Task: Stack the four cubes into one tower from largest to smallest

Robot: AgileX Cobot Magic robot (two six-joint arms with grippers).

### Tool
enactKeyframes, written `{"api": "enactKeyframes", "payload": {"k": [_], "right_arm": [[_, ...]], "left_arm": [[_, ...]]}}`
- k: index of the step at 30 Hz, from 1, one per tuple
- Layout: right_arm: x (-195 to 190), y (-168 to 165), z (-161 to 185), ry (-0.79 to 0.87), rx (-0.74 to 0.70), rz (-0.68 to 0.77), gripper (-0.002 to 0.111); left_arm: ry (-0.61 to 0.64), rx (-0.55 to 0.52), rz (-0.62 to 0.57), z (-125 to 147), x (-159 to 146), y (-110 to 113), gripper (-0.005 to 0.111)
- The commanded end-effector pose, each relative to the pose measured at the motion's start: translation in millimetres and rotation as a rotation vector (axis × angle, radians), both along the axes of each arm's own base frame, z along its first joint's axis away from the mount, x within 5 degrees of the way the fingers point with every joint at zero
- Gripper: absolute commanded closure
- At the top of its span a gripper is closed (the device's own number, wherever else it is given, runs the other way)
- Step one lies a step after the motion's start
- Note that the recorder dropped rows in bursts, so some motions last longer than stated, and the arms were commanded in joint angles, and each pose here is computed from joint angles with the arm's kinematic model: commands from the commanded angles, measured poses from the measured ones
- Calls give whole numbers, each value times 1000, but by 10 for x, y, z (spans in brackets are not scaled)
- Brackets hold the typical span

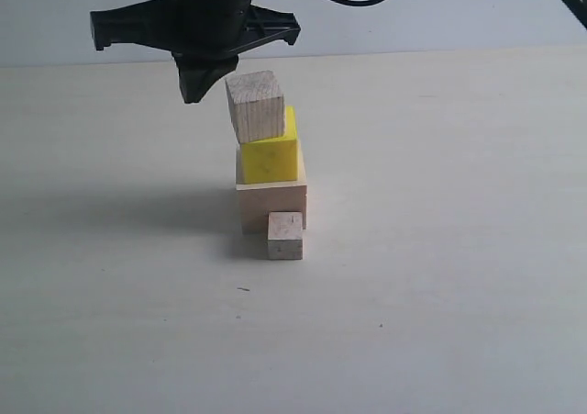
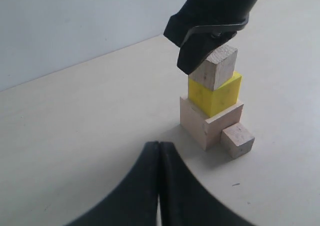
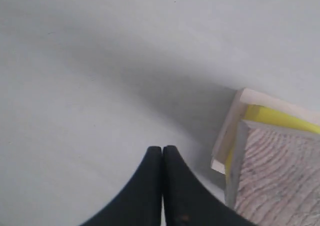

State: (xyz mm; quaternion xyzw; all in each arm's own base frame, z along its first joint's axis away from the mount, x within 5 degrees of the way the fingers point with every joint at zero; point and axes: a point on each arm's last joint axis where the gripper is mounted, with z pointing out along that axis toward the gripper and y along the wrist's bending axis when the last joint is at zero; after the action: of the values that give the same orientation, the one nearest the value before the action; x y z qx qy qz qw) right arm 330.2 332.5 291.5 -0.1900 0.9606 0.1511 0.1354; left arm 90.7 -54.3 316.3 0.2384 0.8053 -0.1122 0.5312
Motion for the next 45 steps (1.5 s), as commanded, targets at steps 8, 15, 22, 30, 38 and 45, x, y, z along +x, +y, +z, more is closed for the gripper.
{"api": "enactKeyframes", "payload": {"k": [8, 15, 22, 30, 38, 45], "right_arm": [[97, -56, -89, -60, -84, -52, 108], [127, -88, -88, -88, -112, -82, 108], [128, -89, -88, -88, -112, -87, 108], [130, -91, -88, -86, -110, -102, 108], [143, -104, -86, -95, -119, -122, 108], [143, -104, -86, -91, -115, -135, 108]], "left_arm": [[-5, -7, 1, -3, -5, 5, 107], [-5, -7, 1, -3, -5, 5, 107], [-5, -7, 1, -3, -5, 5, 107], [-5, -7, 1, -3, -5, 5, 107], [-5, -7, 1, -3, -5, 5, 107], [-5, -7, 1, -3, -5, 5, 107]]}}
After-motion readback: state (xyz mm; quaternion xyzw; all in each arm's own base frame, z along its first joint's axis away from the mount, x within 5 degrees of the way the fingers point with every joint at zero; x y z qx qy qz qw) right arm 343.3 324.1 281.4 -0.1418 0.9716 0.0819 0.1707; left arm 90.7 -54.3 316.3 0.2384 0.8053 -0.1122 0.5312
